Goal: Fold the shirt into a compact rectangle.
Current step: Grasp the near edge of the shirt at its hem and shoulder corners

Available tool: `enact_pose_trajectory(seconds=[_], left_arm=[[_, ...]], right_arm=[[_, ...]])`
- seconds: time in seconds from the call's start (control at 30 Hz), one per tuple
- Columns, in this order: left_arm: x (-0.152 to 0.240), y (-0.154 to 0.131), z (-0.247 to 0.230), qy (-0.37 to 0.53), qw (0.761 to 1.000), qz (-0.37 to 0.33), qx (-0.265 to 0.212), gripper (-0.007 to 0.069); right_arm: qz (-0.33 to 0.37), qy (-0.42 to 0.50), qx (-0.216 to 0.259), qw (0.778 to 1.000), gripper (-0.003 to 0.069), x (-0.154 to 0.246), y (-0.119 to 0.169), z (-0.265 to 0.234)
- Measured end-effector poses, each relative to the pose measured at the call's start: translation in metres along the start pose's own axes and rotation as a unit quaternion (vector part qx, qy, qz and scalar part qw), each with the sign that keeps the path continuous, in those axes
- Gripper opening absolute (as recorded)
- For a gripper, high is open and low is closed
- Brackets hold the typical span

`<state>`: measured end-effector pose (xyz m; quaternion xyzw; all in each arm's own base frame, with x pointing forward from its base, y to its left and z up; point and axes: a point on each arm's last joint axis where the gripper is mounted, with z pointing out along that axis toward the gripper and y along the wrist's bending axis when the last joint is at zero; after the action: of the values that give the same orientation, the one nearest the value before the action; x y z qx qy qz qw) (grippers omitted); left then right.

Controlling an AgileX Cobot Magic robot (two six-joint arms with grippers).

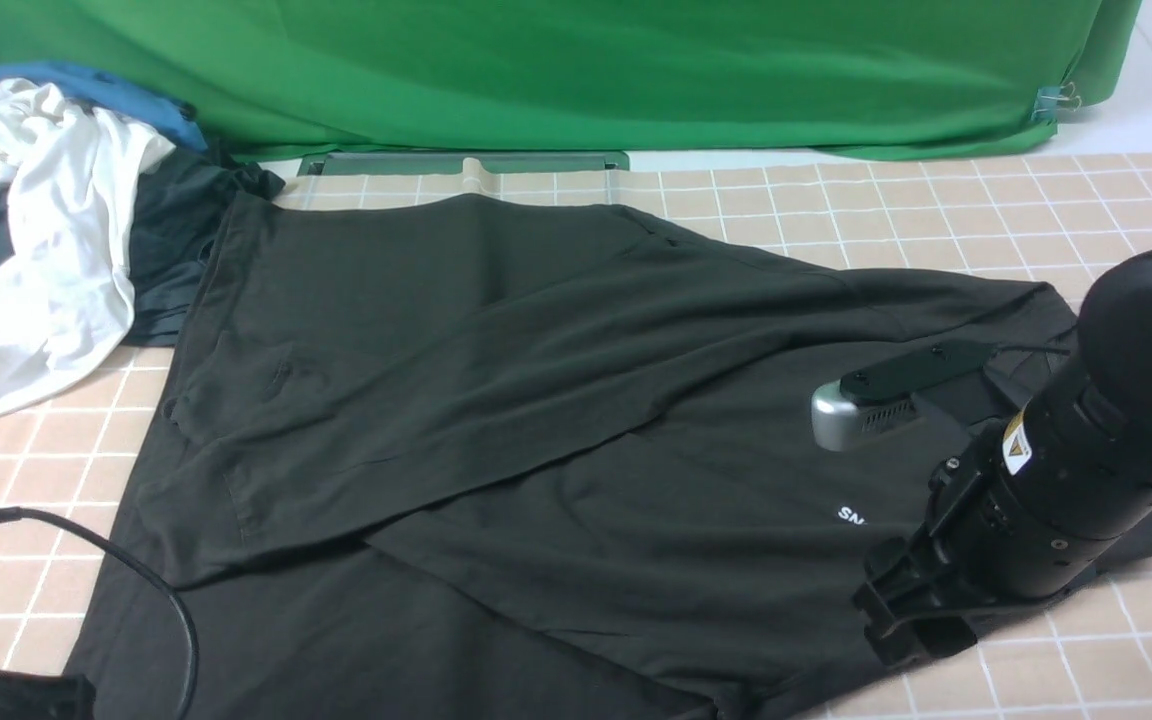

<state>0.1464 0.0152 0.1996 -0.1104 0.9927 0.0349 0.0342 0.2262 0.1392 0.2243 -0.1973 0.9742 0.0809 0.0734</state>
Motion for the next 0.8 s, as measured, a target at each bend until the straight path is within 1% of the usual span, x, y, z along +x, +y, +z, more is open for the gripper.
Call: enact_pose_trajectory(seconds=[0.1,0.17,0.27,0.33,0.4,0.43,0.47,0.5,0.67,0.73,0.8], left_arm=[[-0.006,0.003,0.01,0.026,0.999,0.0,0.032,0.0019],[-0.008,0.007,0.015,0.037,0.998,-0.007,0.04,0.0019],[-0.01,0.012,0.017,0.037,0.998,-0.018,0.04,0.0025],[-0.012,0.014,0.017,0.027,0.999,-0.013,0.033,0.0057],[-0.015,0.016,0.017,0.015,0.999,-0.008,0.027,0.0108],[-0.017,0.016,0.016,0.004,1.0,-0.005,0.025,0.0158],[-0.019,0.016,0.016,-0.004,1.0,-0.004,0.025,0.0188],[-0.02,0.016,0.016,-0.013,1.0,0.001,0.026,0.026],[-0.021,0.012,0.02,-0.029,0.998,0.012,0.051,0.0487],[-0.02,0.01,0.023,-0.037,0.997,0.018,0.06,0.0547],[-0.02,0.009,0.025,-0.045,0.997,0.024,0.062,0.057]], right_arm=[[-0.011,-0.016,-0.001,1.0,0.0542,-0.001,0.0,-0.003],[-0.018,-0.025,-0.002,1.0,0.0542,-0.003,0.001,-0.004],[-0.029,-0.03,-0.002,0.999,0.0542,-0.003,0.001,-0.004],[-0.035,-0.032,-0.002,0.999,0.0542,-0.004,0.001,-0.004],[-0.036,-0.036,-0.002,0.999,0.0542,-0.005,0.001,-0.004],[-0.037,-0.038,-0.002,0.999,0.0542,-0.005,0.001,-0.004],[-0.037,-0.039,-0.002,0.999,0.0542,-0.005,0.001,-0.004],[-0.038,-0.041,-0.002,0.998,0.0542,-0.005,0.001,-0.004],[-0.05,-0.056,-0.001,0.997,0.0542,-0.008,0.001,-0.004],[-0.052,-0.059,-0.001,0.997,0.0542,-0.009,0.001,-0.004],[-0.053,-0.059,-0.001,0.997,0.0542,-0.009,0.001,-0.004]])
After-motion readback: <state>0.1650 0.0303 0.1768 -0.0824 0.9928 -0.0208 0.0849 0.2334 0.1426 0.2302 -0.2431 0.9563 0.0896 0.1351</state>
